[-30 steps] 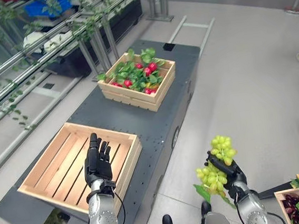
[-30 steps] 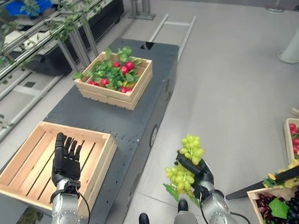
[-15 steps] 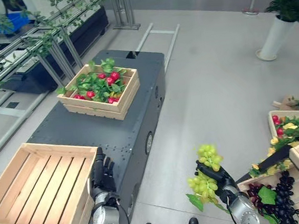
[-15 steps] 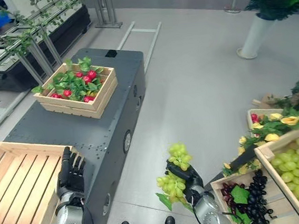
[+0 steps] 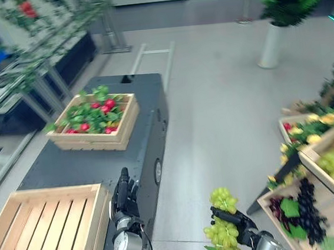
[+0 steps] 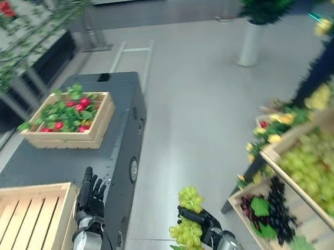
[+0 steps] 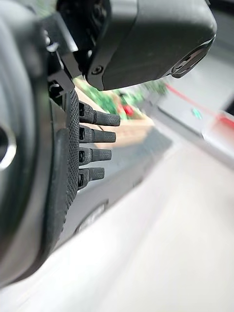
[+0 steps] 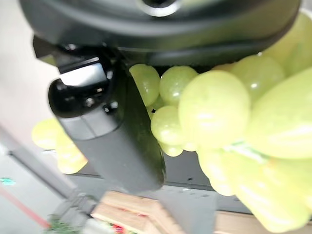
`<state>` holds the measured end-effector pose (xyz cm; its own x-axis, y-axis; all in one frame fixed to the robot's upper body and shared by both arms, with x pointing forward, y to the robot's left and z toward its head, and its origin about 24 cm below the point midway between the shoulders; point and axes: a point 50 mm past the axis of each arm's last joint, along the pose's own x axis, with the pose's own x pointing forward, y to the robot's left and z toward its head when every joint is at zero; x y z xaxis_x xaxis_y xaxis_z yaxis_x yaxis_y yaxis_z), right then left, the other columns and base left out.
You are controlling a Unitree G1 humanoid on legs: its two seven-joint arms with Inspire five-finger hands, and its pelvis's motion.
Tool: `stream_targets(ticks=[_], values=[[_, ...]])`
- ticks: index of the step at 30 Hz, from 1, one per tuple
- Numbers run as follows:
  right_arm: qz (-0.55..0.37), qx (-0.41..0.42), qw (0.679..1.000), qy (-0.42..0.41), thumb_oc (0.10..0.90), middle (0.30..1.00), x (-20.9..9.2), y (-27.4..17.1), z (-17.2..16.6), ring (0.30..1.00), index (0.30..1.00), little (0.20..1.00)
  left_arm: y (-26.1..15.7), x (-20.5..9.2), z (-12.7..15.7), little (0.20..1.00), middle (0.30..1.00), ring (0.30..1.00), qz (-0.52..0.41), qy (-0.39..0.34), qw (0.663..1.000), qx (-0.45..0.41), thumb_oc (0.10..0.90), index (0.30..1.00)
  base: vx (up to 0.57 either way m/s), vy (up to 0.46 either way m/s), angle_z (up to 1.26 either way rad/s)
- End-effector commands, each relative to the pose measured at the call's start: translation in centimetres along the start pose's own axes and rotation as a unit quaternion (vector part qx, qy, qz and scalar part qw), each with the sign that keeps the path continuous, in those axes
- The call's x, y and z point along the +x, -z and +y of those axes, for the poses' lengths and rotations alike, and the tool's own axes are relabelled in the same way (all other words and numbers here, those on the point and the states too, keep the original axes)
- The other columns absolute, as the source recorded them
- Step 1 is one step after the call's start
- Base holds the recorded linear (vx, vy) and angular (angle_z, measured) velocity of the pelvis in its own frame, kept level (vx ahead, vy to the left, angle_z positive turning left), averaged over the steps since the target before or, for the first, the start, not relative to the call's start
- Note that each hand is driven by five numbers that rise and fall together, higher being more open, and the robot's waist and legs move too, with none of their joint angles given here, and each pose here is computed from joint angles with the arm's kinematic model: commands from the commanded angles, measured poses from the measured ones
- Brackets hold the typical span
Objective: Pick up the fruits from the basket on one side to the basket on the other side
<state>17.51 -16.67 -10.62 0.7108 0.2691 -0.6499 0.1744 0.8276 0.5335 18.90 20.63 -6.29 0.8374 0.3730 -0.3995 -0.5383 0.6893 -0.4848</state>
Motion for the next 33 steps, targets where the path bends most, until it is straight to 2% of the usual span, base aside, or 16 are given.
stream_targets(ticks=[1, 4, 12, 14, 18, 25, 28, 33], values=[[-0.080, -0.034, 0.988, -0.125, 0.400, 0.300, 0.7, -3.1, 4.0, 0.300, 0.300, 0.300, -5.9, 2.8, -5.0, 0.900, 0.900, 0.900, -0.123, 0.096, 0.987, 0.034, 0.800, 0.900, -0.07, 0.100, -0.99], [-0.088, -0.062, 0.986, -0.124, 0.400, 0.300, 0.6, -3.2, 4.0, 0.300, 0.300, 0.300, -5.2, 2.9, -5.3, 0.900, 0.900, 0.900, -0.114, 0.101, 0.987, 0.045, 0.800, 0.900, 0.04, 0.108, -0.44], [-0.107, -0.113, 0.978, -0.136, 0.400, 0.300, -1.4, -2.7, 4.0, 0.300, 0.300, 0.300, -4.0, 2.1, -3.7, 0.900, 0.900, 0.900, -0.099, 0.067, 0.990, 0.072, 0.800, 0.900, 0.00, 0.054, -0.27], [-0.094, -0.138, 0.974, -0.155, 0.400, 0.300, -1.4, -2.9, 4.7, 0.300, 0.300, 0.300, -4.5, 2.1, -2.8, 0.900, 0.900, 0.900, -0.108, 0.032, 0.991, 0.068, 0.800, 0.900, -0.14, -0.004, -0.70], [-0.089, -0.161, 0.965, -0.186, 0.400, 0.300, -1.5, -3.1, 5.2, 0.300, 0.300, 0.300, -5.9, 2.3, -2.6, 0.900, 0.900, 0.900, -0.135, 0.033, 0.988, 0.061, 0.800, 0.900, -0.12, -0.009, -0.83], [-0.093, -0.204, 0.951, -0.213, 0.400, 0.300, -1.5, -3.4, 5.2, 0.300, 0.300, 0.300, -7.5, 2.5, -1.8, 0.900, 0.900, 0.900, -0.170, 0.016, 0.982, 0.076, 0.800, 0.900, -0.09, -0.228, -0.33], [-0.100, -0.248, 0.940, -0.211, 0.400, 0.300, -1.6, -4.5, 5.8, 0.300, 0.300, 0.300, -7.6, 2.6, -1.1, 0.900, 0.900, 0.900, -0.168, -0.008, 0.983, 0.078, 0.800, 0.900, -0.16, -0.377, -0.50], [-0.110, -0.279, 0.931, -0.206, 0.400, 0.300, -1.9, -5.5, 5.9, 0.300, 0.300, 0.300, -6.5, 2.3, -2.0, 0.900, 0.900, 0.900, -0.141, 0.003, 0.989, 0.050, 0.800, 0.900, -0.17, -0.249, -0.37]])
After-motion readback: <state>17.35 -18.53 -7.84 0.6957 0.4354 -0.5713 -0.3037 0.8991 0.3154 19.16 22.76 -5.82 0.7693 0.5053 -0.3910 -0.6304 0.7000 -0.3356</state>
